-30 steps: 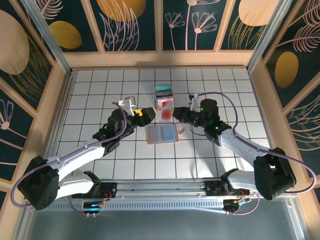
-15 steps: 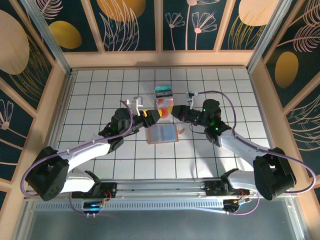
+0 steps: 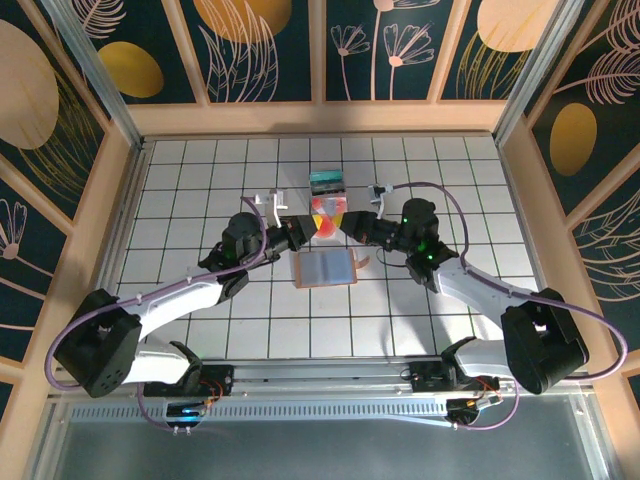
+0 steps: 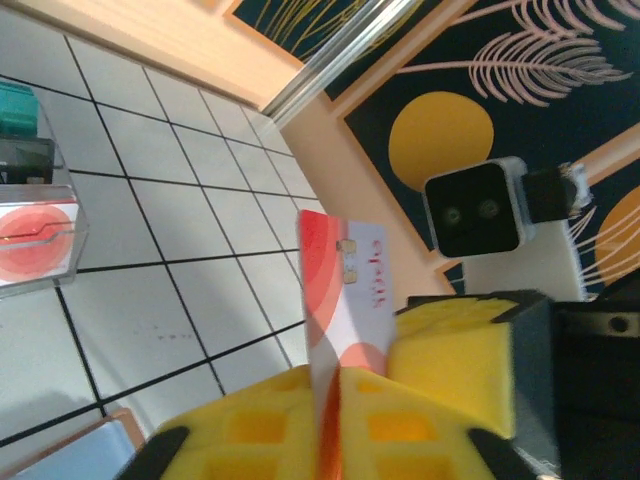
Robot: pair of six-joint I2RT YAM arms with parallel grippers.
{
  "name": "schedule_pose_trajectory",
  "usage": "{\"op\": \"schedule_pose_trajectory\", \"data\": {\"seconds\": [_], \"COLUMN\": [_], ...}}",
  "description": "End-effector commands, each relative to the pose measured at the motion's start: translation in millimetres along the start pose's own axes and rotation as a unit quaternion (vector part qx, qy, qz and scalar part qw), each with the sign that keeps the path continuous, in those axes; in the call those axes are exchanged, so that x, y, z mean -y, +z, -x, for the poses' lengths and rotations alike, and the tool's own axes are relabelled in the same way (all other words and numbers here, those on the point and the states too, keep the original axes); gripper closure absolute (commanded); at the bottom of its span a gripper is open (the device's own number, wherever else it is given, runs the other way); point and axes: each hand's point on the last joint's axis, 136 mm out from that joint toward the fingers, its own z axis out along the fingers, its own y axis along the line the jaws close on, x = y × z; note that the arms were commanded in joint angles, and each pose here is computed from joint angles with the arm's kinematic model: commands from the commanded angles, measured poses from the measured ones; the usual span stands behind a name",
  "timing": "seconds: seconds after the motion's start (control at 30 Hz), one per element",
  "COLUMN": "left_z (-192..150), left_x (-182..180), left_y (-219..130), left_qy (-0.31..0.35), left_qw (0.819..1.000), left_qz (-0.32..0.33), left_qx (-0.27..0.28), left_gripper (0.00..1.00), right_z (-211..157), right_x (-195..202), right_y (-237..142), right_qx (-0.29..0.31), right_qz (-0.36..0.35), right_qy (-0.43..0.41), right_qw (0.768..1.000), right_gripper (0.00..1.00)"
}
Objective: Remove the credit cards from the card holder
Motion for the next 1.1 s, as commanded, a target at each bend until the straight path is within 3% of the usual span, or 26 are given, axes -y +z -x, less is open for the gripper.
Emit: {"op": "schedule_pose_trajectory", "data": {"seconds": [0.0, 0.17, 0.33, 0.57, 0.6, 0.73, 1.07], "left_z": [14, 13, 20, 39, 41, 40, 47], "left_x": [10, 11, 11, -1, -2, -7, -36], "left_y": [-1, 0, -5, -19, -19, -12, 26], "left_qy": [0.027, 0.056, 0.111, 0.218, 0.229, 0.274, 0.406], "left_qw": [0.999, 0.998, 0.993, 0.971, 0.968, 0.955, 0.898], "left_qz": [-0.001, 0.002, 0.024, 0.098, 0.103, 0.111, 0.128], "left_qx": [0.018, 0.008, 0.012, 0.026, 0.021, -0.014, -0.108], "left_gripper": [1.00, 1.00, 1.00, 1.00, 1.00, 1.00, 1.00], "right_z": [-1, 1, 4, 15, 18, 27, 43], "right_x": [-15, -13, -7, 14, 17, 28, 42], "right_y": [3, 2, -1, -17, -21, -37, -77], "right_qx": [-0.011, -0.007, -0.006, 0.023, 0.030, 0.058, 0.118], "right_qz": [0.025, 0.015, -0.010, -0.099, -0.118, -0.179, -0.285], "right_qy": [-0.019, -0.023, -0.021, -0.029, -0.032, -0.043, -0.065], "right_qw": [0.999, 1.000, 1.000, 0.994, 0.992, 0.981, 0.949], "right_gripper": [0.96, 0.81, 0.51, 0.35, 0.25, 0.02, 0.01]}}
